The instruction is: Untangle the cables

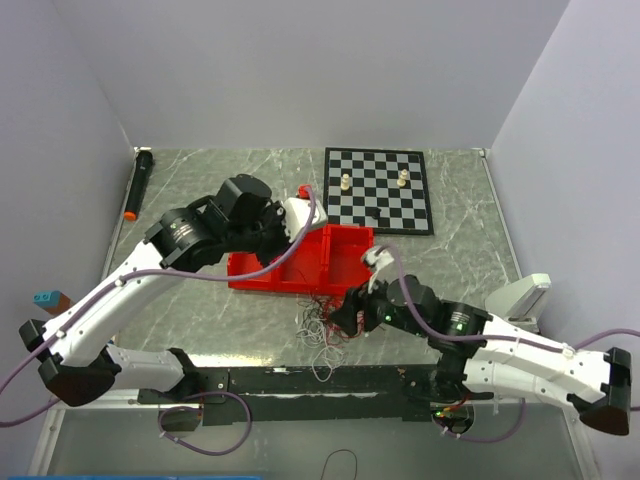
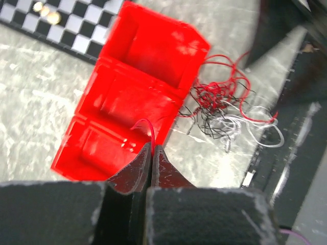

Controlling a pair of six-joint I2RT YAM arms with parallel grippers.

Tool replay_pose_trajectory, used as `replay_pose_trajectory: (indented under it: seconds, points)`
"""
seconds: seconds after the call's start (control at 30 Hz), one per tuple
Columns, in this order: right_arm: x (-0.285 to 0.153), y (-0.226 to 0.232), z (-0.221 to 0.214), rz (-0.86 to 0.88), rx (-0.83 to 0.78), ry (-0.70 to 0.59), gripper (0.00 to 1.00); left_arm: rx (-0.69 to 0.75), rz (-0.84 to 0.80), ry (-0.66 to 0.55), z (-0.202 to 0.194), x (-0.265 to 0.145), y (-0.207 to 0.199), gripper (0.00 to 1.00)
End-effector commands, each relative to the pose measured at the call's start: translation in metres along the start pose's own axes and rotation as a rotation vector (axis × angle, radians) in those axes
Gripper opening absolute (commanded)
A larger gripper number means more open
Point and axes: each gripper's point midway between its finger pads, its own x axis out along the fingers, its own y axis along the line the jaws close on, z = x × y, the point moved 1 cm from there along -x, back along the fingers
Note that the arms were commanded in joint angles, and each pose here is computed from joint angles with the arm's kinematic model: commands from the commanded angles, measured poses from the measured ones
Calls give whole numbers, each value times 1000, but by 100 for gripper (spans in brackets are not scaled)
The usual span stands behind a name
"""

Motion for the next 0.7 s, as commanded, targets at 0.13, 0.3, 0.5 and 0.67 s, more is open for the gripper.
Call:
replay_pose_trajectory:
  seconds: [0.13,0.3,0.5,0.67]
  points:
    - [6,27,-61,138,-149,283,59,-44,202,-72,25,-10,41,1]
    - [2,36,-81,162,-204,345,51,-88,231,-12,3,-1,53,1]
    - [13,30,-103,146,-217,418,52,-109,219,1,-3,3,57,1]
    - [30,21,-113,75,-250,466,52,-115,201,-6,2,-1,55,1]
